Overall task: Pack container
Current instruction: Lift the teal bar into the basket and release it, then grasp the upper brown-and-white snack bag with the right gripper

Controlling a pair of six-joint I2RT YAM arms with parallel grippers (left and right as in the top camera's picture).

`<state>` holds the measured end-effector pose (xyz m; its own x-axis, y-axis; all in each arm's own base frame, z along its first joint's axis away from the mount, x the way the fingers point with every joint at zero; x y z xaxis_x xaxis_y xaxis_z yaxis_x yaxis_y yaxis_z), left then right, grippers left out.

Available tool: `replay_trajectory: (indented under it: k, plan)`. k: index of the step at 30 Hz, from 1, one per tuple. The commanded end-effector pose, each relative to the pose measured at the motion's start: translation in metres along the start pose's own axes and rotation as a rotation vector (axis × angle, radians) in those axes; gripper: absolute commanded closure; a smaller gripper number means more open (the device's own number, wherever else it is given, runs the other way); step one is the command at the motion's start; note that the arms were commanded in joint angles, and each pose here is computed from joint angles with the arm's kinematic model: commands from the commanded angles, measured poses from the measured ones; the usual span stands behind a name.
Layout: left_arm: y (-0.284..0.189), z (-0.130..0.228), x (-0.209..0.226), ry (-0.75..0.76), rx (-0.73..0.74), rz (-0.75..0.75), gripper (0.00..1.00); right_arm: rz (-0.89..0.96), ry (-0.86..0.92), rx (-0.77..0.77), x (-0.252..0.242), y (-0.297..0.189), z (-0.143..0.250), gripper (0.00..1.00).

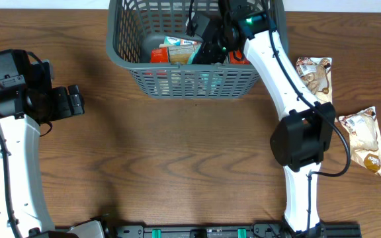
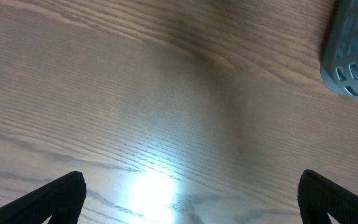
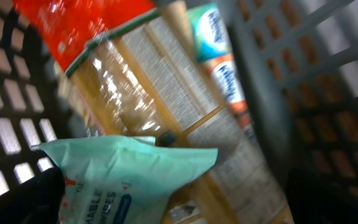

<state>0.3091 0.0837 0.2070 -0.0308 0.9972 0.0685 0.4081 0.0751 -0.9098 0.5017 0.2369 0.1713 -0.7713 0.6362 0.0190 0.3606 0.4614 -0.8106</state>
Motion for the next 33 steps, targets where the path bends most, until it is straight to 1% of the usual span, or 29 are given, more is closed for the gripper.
replay_trajectory:
  k: [1,3,5,7,8,10,12,16,19,22,24,26,28,33]
  plan:
    - [-0.006,0.001,0.0,-0.007,-0.012,-0.005,0.01,0.097,0.051,-0.206,-0.015,-0.078,-0.05,0.01]
    - [-0.006,0.001,0.0,-0.007,-0.012,-0.004,0.01,0.151,0.101,-0.311,-0.027,-0.118,-0.067,0.01]
    - [-0.006,0.001,0.0,-0.007,-0.012,-0.004,0.01,0.215,0.158,-0.418,-0.043,-0.17,-0.077,0.01]
    - [-0.006,0.001,0.0,-0.007,-0.012,-0.004,0.01,0.287,0.269,-0.487,-0.062,-0.221,-0.07,0.02]
    - [-0.006,0.001,0.0,-0.007,-0.012,-0.004,0.01,0.325,0.327,-0.497,-0.07,-0.238,-0.063,0.04]
    - [-0.006,0.001,0.0,-0.008,-0.012,-0.004,0.01,0.448,0.541,-0.496,-0.096,-0.278,-0.029,0.08]
    - [-0.006,0.001,-0.001,-0.007,-0.014,0.002,0.01,0.574,0.743,-0.448,-0.116,-0.31,0.018,0.11]
    - [-0.006,0.0,-0.004,-0.007,-0.019,0.02,0.01,0.709,0.949,-0.262,-0.132,-0.34,0.109,0.09]
    - [-0.006,-0.001,-0.004,-0.006,-0.02,0.02,0.01,0.731,1.064,-0.138,-0.14,-0.342,0.158,0.08]
    - [-0.006,-0.001,-0.004,-0.006,-0.021,0.02,0.01,0.716,1.098,-0.064,-0.149,-0.33,0.181,0.08]
    - [-0.006,-0.001,-0.003,-0.006,-0.023,0.019,0.01,0.701,1.1,-0.019,-0.155,-0.317,0.19,0.06]
    - [-0.006,-0.001,-0.003,-0.006,-0.023,0.019,0.01,0.673,1.097,0.046,-0.162,-0.296,0.202,0.01]
    - [-0.006,-0.001,-0.003,-0.006,-0.023,0.019,0.01,0.65,1.11,0.093,-0.168,-0.276,0.213,0.01]
    - [-0.006,-0.001,-0.003,-0.006,-0.023,0.019,0.01,0.508,1.144,0.199,-0.179,-0.203,0.241,0.01]
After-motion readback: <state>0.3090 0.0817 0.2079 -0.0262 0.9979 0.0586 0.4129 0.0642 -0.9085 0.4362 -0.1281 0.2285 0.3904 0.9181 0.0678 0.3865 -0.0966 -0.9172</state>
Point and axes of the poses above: each gripper's point midway between its finger pads, its own y axis out along the fingers, its own x axis along the line the jaws close on, z = x × y, the point moved 1 cm from there along -y, back along the fingers, and after that the axes turned 13 degrees about y, right-handed, at the moved point
